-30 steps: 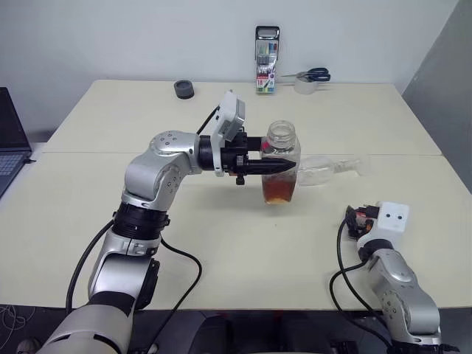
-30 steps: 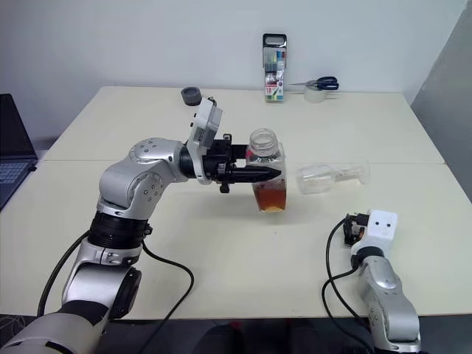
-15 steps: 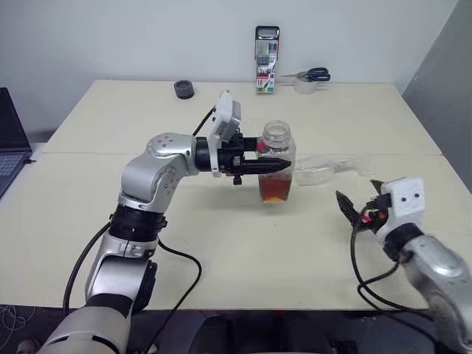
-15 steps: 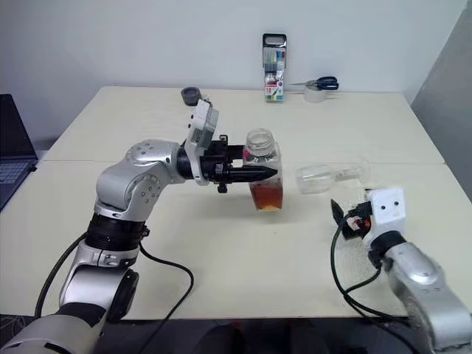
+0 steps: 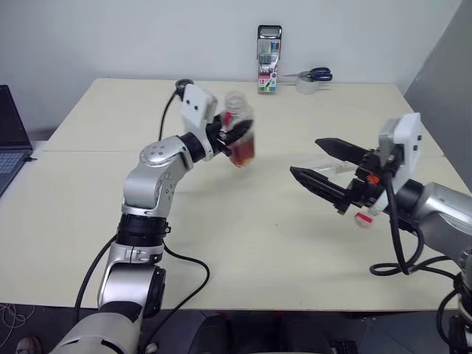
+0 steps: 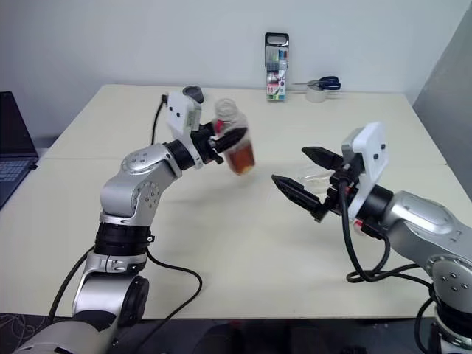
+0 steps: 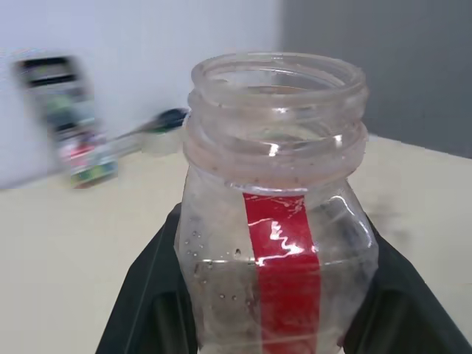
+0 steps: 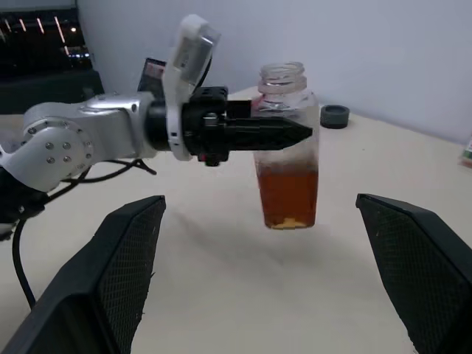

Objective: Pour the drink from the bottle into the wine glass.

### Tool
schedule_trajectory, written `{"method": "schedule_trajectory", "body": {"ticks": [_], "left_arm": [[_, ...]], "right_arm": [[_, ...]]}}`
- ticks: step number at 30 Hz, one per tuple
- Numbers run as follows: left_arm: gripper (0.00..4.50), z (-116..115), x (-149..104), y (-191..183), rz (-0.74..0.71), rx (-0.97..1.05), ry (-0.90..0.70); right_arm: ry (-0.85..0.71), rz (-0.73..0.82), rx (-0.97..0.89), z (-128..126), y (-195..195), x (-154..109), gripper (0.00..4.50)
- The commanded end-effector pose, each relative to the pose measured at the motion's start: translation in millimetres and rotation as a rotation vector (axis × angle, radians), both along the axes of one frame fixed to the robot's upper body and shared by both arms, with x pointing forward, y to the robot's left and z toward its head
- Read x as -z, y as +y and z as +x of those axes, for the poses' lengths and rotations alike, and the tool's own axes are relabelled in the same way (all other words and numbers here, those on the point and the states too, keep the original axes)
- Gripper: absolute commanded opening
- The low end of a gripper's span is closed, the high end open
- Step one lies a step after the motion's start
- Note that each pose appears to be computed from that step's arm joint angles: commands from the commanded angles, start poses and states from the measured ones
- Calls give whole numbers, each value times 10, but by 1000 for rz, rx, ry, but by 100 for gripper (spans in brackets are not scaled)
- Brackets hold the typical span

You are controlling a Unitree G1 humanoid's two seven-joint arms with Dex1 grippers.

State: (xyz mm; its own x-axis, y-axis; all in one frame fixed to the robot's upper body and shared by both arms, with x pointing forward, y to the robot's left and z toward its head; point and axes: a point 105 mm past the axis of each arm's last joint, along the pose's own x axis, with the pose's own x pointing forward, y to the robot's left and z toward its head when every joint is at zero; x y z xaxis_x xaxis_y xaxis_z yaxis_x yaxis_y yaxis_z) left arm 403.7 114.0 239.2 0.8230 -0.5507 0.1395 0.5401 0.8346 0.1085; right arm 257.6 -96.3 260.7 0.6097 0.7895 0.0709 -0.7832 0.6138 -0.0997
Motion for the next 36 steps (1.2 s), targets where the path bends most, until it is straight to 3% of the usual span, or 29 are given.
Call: {"method": "schedule_trajectory", "body": {"ticks": [1,4,14,22,30,36], "left_arm": [[188,41,-233,368,-64,-246,-98],[188,83,-128,743,-102,-453,-79],[188,72,193,1243,-126,-549,-57],[188,162,301,1425,-55,-600,-59],[188,226,406,1427,-74,-600,-26],[367,244,451,1461,-98,-605,-1]], "right_arm": [[-53,19,-24,3,71,-140,443],[-62,28,-49,45,147,-179,443],[-60,41,-85,141,228,-162,443],[-66,41,-84,159,254,-156,443],[-75,43,-61,165,233,-171,443],[-80,42,-46,166,219,-178,450]]}}
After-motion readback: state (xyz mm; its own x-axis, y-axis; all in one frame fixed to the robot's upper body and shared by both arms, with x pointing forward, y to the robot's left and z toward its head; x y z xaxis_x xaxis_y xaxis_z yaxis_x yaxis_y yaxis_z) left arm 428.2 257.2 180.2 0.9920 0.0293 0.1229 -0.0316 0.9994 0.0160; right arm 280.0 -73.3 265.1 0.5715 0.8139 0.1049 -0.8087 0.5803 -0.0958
